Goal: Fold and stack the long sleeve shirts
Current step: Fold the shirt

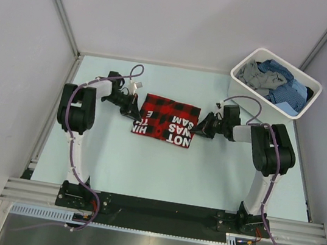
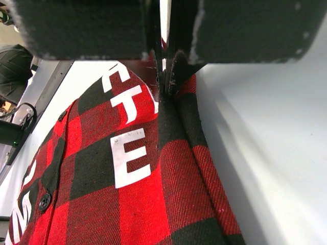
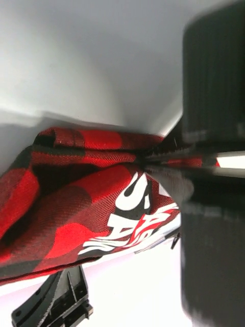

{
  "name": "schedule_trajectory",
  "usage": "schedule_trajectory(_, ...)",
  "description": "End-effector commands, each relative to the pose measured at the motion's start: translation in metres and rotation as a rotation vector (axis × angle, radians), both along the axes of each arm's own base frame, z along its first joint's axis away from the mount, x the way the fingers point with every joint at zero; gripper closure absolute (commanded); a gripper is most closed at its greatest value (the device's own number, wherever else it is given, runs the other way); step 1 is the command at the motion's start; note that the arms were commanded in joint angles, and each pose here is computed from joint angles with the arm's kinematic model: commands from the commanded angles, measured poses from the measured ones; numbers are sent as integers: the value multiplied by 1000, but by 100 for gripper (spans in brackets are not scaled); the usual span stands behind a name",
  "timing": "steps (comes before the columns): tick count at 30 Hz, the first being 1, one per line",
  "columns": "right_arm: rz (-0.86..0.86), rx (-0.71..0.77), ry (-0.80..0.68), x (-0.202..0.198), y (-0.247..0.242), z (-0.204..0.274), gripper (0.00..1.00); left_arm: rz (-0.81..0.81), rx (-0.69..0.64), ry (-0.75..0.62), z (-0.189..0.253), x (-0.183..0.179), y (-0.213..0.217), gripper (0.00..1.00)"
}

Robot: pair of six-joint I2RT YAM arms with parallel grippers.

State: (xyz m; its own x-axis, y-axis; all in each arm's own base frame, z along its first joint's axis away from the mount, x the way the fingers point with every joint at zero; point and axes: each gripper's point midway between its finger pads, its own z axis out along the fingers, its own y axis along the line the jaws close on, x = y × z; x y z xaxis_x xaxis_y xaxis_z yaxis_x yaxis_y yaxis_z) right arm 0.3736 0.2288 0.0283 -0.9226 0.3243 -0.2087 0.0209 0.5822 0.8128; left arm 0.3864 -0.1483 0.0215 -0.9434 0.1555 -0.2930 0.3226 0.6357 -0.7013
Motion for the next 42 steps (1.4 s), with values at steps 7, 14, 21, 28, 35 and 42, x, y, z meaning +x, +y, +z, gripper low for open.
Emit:
schedule_trajectory(7, 15, -9, -99, 23, -8, 33, 100, 38, 13, -58, 16, 3, 14, 100)
schedule_trajectory(14, 45, -45, -85, 13, -14, 38, 100, 54, -8, -67, 23, -1, 12, 100)
schedule_trajectory(21, 45, -104, -29, 1, -29, 13, 100, 72, -18, -85, 30, -2, 11, 100)
schedule_trajectory(28, 57, -141, -27, 8, -23, -7, 100, 106, -22, -83, 24, -4, 10, 100)
schedule_trajectory(35, 135, -157, -52, 16, -11, -9, 100, 131, -55, -61, 29, -17, 2, 100)
schedule_trajectory(42, 225, -201, -85, 24, -23, 11, 87, 208, -87, -89, 40, -28, -1, 70)
